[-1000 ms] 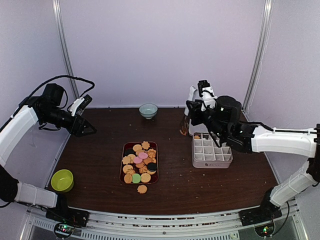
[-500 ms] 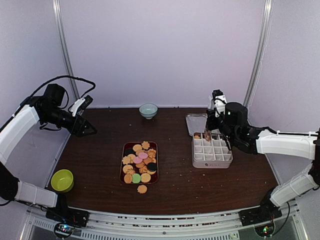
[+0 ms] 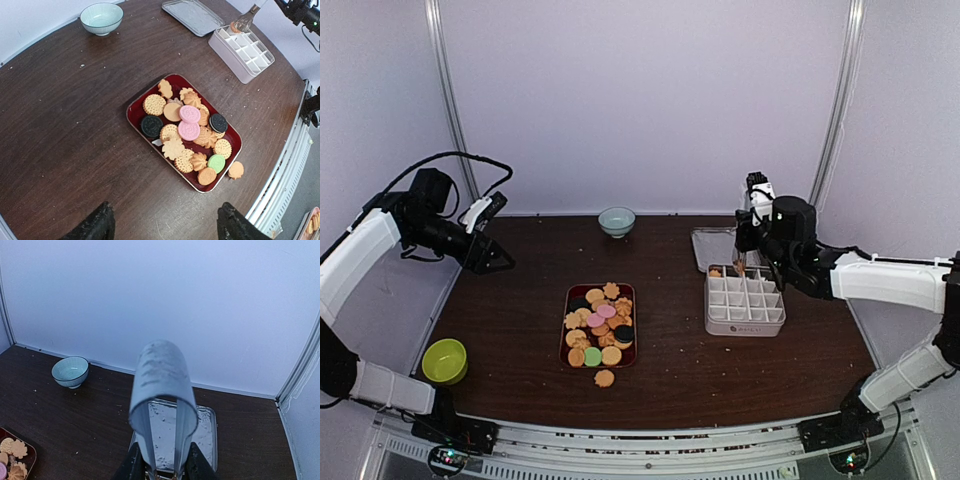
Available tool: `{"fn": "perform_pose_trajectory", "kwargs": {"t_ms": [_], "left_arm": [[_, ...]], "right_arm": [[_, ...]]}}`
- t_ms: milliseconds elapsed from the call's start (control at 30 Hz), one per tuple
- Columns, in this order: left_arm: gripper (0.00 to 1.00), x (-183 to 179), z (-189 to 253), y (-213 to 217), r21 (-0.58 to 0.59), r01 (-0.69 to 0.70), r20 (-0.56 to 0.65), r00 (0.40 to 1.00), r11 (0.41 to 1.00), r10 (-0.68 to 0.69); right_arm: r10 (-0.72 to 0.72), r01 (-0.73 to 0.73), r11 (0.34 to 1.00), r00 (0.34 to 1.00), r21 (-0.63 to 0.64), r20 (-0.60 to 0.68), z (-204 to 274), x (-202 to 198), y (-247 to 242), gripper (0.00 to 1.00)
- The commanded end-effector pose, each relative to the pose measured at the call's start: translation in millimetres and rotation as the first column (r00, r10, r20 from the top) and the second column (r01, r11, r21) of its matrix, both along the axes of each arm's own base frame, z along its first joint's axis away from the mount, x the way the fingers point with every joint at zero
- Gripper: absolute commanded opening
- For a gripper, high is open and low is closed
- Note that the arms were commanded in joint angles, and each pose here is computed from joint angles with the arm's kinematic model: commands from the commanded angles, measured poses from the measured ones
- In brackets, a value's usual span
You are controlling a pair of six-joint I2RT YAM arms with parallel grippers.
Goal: Pack the cookies
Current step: Place the fake cookies in the empty pocket of the box.
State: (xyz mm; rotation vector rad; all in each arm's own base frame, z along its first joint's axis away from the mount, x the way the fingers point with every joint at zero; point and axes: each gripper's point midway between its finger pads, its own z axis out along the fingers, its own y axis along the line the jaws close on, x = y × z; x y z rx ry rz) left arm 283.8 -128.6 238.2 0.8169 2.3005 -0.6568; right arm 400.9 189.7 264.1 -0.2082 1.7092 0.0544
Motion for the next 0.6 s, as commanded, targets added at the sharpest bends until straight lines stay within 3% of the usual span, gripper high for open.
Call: {"fn": "perform_pose_trajectory", "kwargs": {"t_ms": [0,167,367,567], "left_arm": [[0.73,4,9,-2,-0.022,0.003,0.019,1.000,1.000,-0.003],[0.73,4,9,-1,-0.020,0.000,0.019,1.000,1.000,0.000],[0.73,3,10,-1,-0.020,0.003,0.023,1.000,1.000,-0.003],[0.73,3,11,-2,-0.027,0.006,0.024,1.000,1.000,-0.006]], "right_arm": [[0.016,-0.018,0.999,0.999,0.030,0.050,19,10,8,0.00],[0.021,-0.022,1.000,0.999,0.009,0.033,11,18,12,0.00],[0.037,-0.037,0.999,0.999,0.001,0.010,3,18,15,0.26],[0.041,-0.042,0.999,0.999,0.018,0.024,10,14,14,0.32]]}}
